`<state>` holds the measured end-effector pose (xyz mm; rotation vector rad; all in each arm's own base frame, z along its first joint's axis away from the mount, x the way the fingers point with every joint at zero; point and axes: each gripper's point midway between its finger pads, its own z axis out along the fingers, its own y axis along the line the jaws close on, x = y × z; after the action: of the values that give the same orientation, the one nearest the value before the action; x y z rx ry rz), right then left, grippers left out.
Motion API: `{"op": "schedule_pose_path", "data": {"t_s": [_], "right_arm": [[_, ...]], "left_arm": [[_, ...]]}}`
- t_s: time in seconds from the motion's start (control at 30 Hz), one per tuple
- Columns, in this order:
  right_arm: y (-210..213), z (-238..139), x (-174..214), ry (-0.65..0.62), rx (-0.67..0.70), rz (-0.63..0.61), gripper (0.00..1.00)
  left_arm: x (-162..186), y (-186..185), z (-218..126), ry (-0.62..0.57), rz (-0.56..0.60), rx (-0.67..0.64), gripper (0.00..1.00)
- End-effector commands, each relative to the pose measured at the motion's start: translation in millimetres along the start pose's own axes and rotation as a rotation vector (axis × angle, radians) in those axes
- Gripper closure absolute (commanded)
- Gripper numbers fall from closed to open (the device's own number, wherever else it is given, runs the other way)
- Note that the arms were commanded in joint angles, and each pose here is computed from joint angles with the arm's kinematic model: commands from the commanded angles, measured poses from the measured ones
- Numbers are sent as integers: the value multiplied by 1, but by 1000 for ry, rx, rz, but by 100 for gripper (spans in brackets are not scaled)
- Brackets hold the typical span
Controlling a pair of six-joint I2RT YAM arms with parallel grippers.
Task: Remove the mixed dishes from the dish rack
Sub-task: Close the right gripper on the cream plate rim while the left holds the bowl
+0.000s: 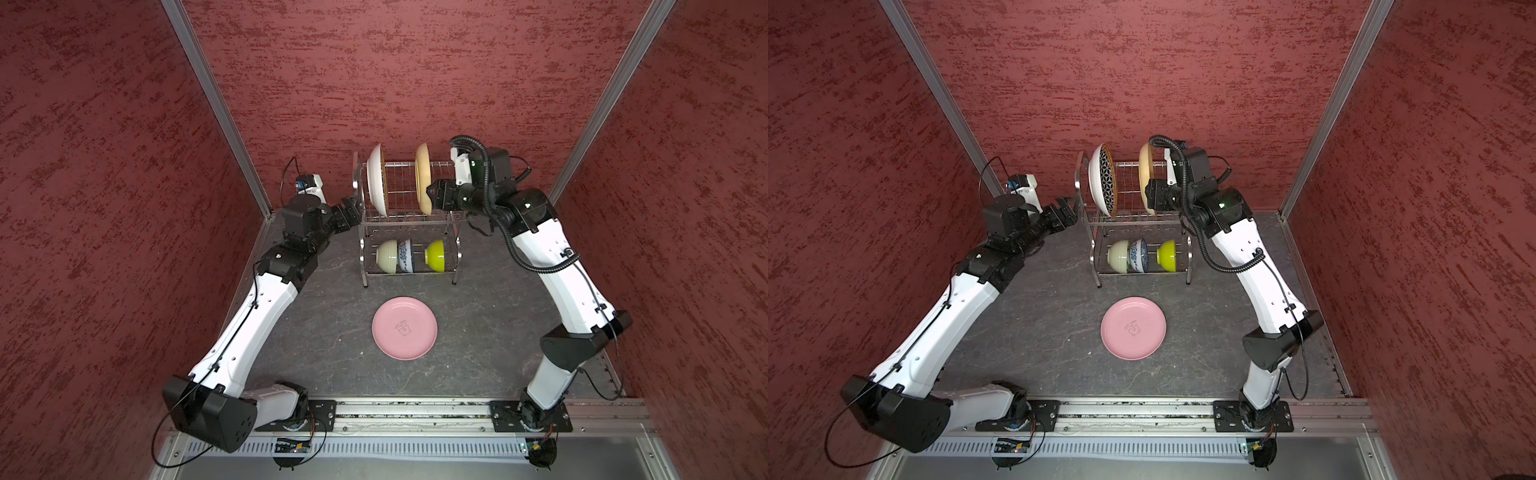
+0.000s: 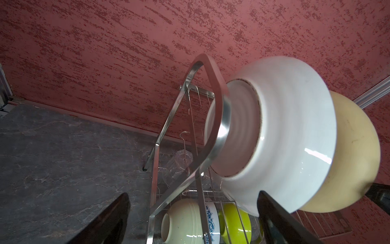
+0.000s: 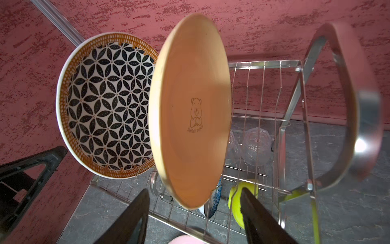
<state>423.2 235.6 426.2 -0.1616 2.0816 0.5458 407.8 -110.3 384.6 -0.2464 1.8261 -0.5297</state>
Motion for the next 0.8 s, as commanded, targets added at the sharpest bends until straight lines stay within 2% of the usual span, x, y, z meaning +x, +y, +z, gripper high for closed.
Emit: {"op": "schedule_pose_path", "data": {"t_s": [0.0, 0.33, 0.63, 0.77], "right_arm": [[8, -8, -13, -17, -79, -3, 32], [1, 15, -21, -19, -112, 0, 33], [4, 34, -18, 13, -153, 10, 44], [5, 36, -20, 6, -157, 17, 52]], "left_arm": [[-9, -2, 3, 7, -22, 47, 8], [-7, -8, 16, 29, -41, 110, 10], [-10, -18, 20, 25, -36, 141, 11], [-12, -26, 25, 24, -4, 142, 11]]}}
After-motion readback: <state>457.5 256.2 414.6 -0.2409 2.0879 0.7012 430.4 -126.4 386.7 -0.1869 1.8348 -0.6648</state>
